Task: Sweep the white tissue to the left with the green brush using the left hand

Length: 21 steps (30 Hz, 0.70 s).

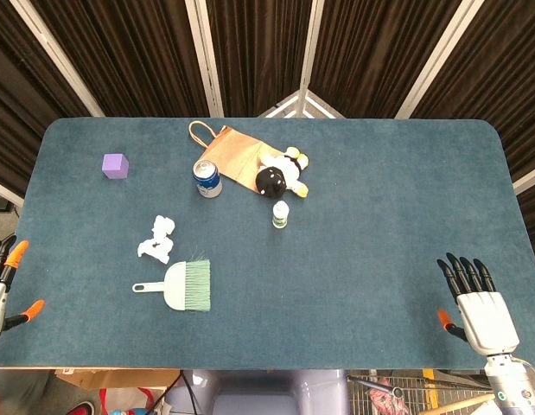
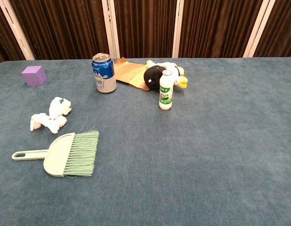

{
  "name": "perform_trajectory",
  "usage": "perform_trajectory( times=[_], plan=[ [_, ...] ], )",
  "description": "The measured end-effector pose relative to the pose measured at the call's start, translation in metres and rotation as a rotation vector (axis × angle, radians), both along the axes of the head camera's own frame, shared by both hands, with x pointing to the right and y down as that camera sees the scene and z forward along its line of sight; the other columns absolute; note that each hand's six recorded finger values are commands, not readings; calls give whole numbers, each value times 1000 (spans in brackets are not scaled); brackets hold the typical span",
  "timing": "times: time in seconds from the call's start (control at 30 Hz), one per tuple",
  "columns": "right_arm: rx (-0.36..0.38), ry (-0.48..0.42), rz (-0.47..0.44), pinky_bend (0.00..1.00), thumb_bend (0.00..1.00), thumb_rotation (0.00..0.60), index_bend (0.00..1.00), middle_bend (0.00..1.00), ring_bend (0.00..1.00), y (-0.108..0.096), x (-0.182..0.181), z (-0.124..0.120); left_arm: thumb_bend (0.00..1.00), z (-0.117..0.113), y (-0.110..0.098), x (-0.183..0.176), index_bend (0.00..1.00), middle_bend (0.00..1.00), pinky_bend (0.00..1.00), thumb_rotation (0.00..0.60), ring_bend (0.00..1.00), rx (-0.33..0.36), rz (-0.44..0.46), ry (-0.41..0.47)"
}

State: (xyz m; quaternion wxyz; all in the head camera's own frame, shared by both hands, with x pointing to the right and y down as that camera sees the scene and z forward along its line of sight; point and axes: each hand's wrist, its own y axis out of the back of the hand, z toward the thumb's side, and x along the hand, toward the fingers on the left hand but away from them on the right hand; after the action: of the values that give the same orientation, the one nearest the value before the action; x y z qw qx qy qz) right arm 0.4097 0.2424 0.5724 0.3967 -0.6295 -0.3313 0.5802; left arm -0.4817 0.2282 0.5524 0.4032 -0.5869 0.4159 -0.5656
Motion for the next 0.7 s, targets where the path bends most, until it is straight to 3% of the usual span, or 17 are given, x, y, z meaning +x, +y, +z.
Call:
perform_trajectory(
  times=[0.27, 0.37, 0.4, 0.47, 0.53, 0.63, 0.7],
  plan=[
    [-2, 2, 0, 0, 322, 600, 0, 0, 0, 0, 0, 0, 0, 0, 0, 0, 0, 0, 68, 600, 0, -5, 0, 1],
    [1, -2, 2, 0, 322, 600, 0, 0, 0, 0, -1, -1, 0, 0, 1, -1, 0, 15, 120, 600, 18, -9, 0, 0],
    [1, 0, -1, 0, 322, 600, 0, 0, 0, 0, -1, 0, 0, 0, 1, 0, 0, 66, 184, 600, 68, -12, 0, 0],
    [0, 1, -1, 0, 322, 600, 0, 0, 0, 0, -1, 1, 0, 0, 0, 1, 0, 265, 361, 600, 260, -14, 6, 0],
    [-2, 3, 2, 0, 323, 600, 0, 0, 0, 0, -1, 1, 7, 1, -1, 5, 21, 518, 579, 600, 505, -16, 16, -1],
    [-2, 2, 6, 0, 323, 600, 0, 0, 0, -1, 0, 1, 79, 5, -3, 13, 218, 829, 845, 600, 810, -34, 34, 4],
    [1, 0, 5, 0, 323, 600, 0, 0, 0, -1, 0, 0, 129, 9, -3, 20, 312, 939, 937, 600, 911, -59, 42, 17]
  ],
)
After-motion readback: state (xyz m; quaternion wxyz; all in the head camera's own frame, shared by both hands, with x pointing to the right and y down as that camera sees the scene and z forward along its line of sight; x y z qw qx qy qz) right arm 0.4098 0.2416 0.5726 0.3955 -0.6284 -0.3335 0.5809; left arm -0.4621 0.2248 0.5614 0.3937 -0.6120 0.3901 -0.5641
